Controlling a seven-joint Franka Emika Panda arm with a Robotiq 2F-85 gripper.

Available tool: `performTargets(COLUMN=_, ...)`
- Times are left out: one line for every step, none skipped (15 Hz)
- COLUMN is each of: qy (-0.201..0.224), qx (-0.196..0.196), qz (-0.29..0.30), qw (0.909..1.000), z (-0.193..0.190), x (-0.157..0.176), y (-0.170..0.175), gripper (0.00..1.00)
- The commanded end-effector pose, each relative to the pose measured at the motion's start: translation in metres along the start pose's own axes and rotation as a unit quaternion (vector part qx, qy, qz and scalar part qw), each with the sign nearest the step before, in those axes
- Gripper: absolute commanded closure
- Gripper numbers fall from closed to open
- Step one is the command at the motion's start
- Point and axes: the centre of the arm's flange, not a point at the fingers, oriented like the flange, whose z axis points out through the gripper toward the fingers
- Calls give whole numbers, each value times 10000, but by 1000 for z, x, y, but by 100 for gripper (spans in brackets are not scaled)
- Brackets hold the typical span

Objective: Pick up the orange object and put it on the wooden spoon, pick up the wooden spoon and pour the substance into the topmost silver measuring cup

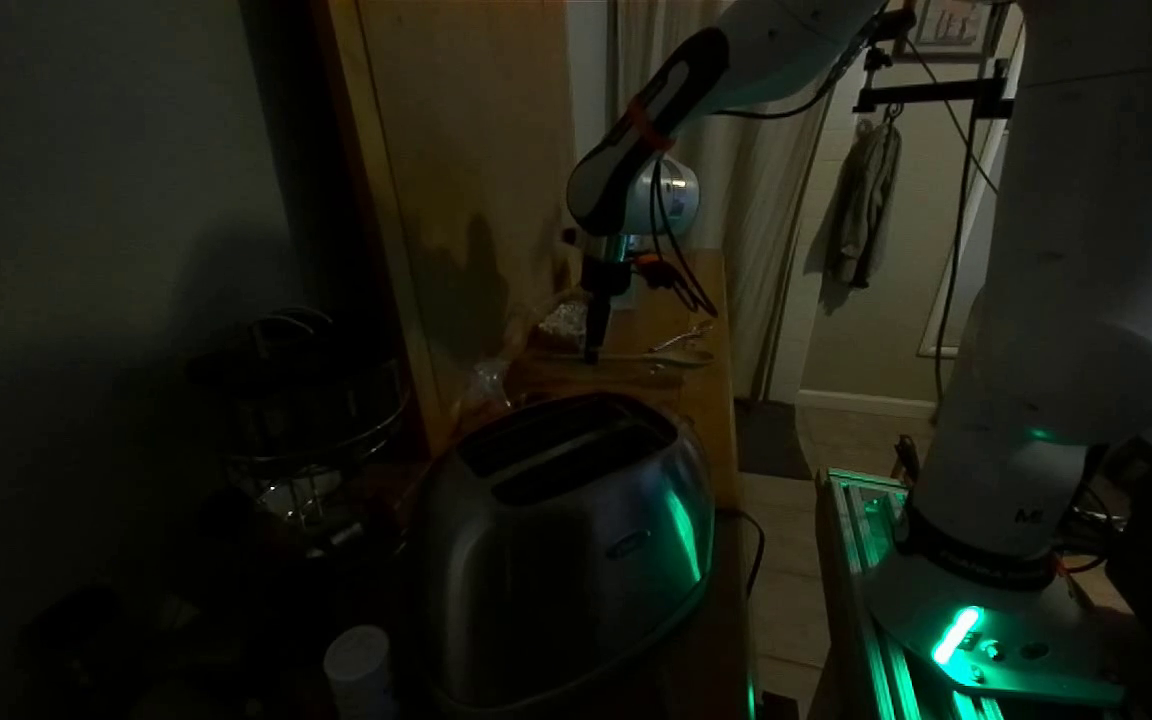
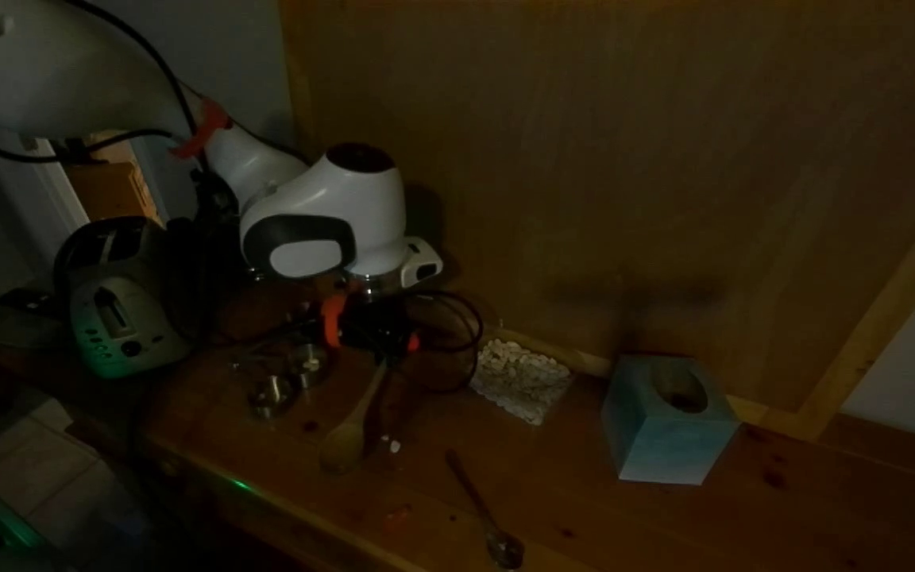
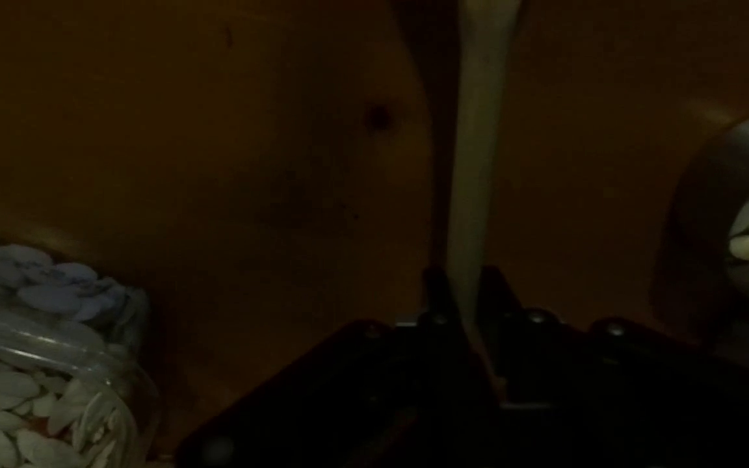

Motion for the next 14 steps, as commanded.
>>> performTargets(qy=135, qx=-149, qz=540, qw=9983, z=5, x=-2, y=8, gripper=96)
performTargets(qy=136, qx=-138, qz=640, qw=9978, z=7, x=-3, y=9, gripper=96)
performTargets(qy=102, qx=-69, qz=705, qw=9974, z=11, x=-3, y=8, gripper=96)
performTargets(qy=88, qx=-59, qz=738, qw=9972, z=15, x=-3, y=7, gripper=96)
performTargets(qy=43, qx=-45, qz=776, qw=9970, z=19, x=-3, y=7, gripper=96)
performTargets(qy=2, qx=-11, qz=795, qw=9968, z=23, x=-3, y=6, gripper=96)
performTargets(qy=-22, qx=19, qz=816, qw=9967, z=26, x=-3, y=6, gripper=96)
performTargets(qy=-48, qx=13, qz=830, qw=9965, z=30, x=-4, y=5, gripper=96)
performTargets(qy=-56, qx=23, qz=833, qw=9965, z=31, x=-3, y=5, gripper=95)
performTargets(qy=-99, qx=20, qz=835, qw=9965, z=32, x=-2, y=4, gripper=60)
performTargets(qy=-112, qx=18, qz=832, qw=9965, z=32, x=-2, y=3, gripper=60)
performTargets(qy=-120, qx=4, qz=831, qw=9965, z=32, x=-1, y=2, gripper=53)
performTargets(qy=-120, qx=5, qz=833, qw=9965, z=31, x=-1, y=0, gripper=47)
performTargets(qy=-117, qx=-11, qz=828, qw=9965, z=30, x=1, y=0, gripper=39)
